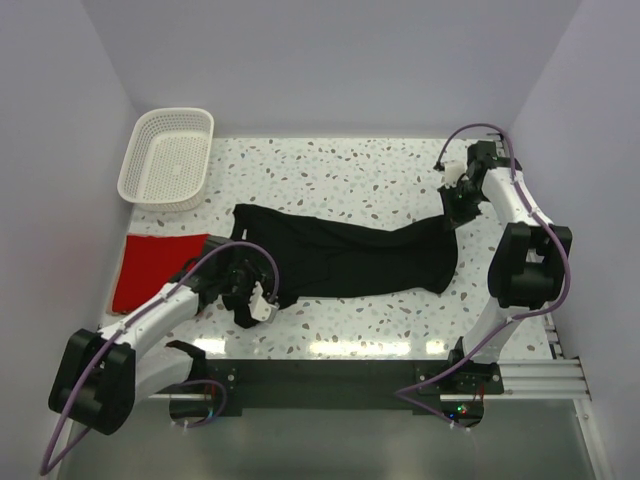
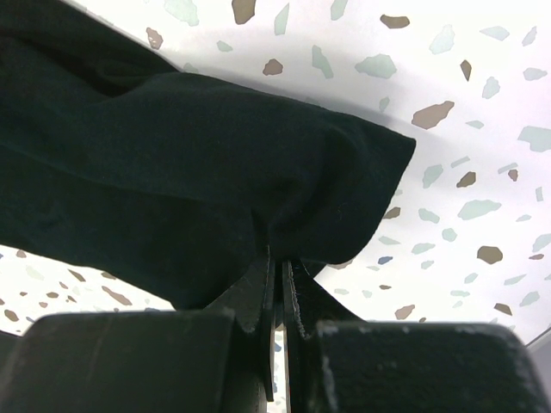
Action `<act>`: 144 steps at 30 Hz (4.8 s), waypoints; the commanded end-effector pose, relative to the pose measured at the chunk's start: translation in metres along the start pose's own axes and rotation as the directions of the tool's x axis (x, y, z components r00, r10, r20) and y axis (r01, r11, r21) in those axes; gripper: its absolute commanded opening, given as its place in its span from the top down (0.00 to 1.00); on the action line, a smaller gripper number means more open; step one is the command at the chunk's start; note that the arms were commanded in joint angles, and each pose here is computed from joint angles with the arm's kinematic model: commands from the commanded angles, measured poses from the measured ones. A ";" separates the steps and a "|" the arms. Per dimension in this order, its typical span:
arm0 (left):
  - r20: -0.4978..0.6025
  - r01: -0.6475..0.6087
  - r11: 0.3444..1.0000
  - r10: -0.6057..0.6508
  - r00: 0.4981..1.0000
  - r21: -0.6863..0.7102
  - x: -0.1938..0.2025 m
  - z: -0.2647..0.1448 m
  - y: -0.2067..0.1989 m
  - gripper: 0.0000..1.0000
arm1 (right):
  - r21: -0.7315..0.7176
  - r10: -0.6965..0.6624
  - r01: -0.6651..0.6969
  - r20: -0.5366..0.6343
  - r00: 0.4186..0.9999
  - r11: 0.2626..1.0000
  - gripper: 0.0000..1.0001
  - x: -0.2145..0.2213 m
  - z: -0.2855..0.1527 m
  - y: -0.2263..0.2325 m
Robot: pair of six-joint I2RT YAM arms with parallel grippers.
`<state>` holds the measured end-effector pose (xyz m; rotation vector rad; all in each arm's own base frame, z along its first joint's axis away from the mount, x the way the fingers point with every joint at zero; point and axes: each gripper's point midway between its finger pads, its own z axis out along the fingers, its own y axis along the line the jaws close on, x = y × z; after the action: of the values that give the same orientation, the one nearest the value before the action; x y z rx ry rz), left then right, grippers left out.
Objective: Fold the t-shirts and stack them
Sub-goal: Flatten the tshirt out
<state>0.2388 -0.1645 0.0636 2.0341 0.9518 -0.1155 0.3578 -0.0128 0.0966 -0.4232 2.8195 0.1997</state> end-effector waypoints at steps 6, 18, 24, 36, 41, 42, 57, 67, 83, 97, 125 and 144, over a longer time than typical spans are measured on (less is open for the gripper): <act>0.027 -0.032 0.999 0.031 0.999 0.015 -0.003 0.008 0.003 0.66 | 0.004 0.004 -0.004 -0.012 1.000 1.000 1.00 -0.001 0.004 -0.004; 0.006 -0.060 0.994 0.059 0.998 0.091 0.008 0.019 -0.020 0.63 | 0.008 0.001 -0.001 -0.015 1.000 1.000 1.00 -0.002 0.002 -0.006; 0.035 -0.077 0.988 0.073 0.997 0.131 0.004 0.022 -0.026 0.64 | 0.016 -0.005 0.006 -0.026 1.000 1.000 1.00 0.000 0.004 -0.008; 0.048 0.471 0.879 -0.469 0.882 -0.072 0.010 -0.002 0.095 1.00 | 0.013 -0.022 0.023 -0.101 0.995 1.000 0.99 0.013 0.019 -0.020; 0.119 0.731 0.640 -0.728 0.676 -0.235 0.058 -0.023 0.182 1.00 | 0.015 -0.012 0.013 -0.118 0.993 1.000 0.75 0.009 0.026 -0.035; 0.132 0.748 0.614 -0.744 0.655 -0.253 0.069 -0.024 0.204 1.00 | 0.017 -0.005 0.007 -0.114 0.994 1.000 0.70 0.007 0.025 -0.039; 0.149 0.956 -0.056 -0.989 -0.013 -0.288 0.193 0.039 0.244 1.00 | -0.085 -0.197 0.200 0.045 0.979 0.976 0.67 -0.016 -0.029 -0.019; 0.129 0.933 -0.163 -0.983 -0.128 -0.321 0.228 0.063 0.226 1.00 | -0.066 -0.480 0.476 -0.085 0.873 0.877 0.70 0.020 0.007 0.015; 0.108 0.938 -0.166 -0.984 -0.139 -0.305 0.230 0.071 0.216 1.00 | 0.120 -0.662 0.679 -0.157 0.733 0.724 0.55 0.019 0.035 -0.003; 0.105 0.935 -0.157 -0.986 -0.129 -0.318 0.233 0.071 0.216 1.00 | 0.177 -0.735 0.769 -0.228 0.639 0.614 0.52 0.019 0.043 -0.019; 0.190 0.946 -0.002 -0.980 0.063 -0.324 0.211 0.011 0.268 1.00 | 0.353 -0.686 0.659 -0.063 0.725 0.664 1.00 -0.058 -0.011 -0.029; 0.414 0.724 0.197 -0.709 0.571 -0.661 0.027 -0.246 0.325 1.00 | 0.675 -0.587 0.154 0.478 0.653 0.721 1.00 -0.110 -0.268 -0.005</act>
<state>0.4356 -0.0862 0.4027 0.6298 1.6373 -0.2395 0.4219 -0.0313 0.3240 -0.7595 1.9971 -0.4840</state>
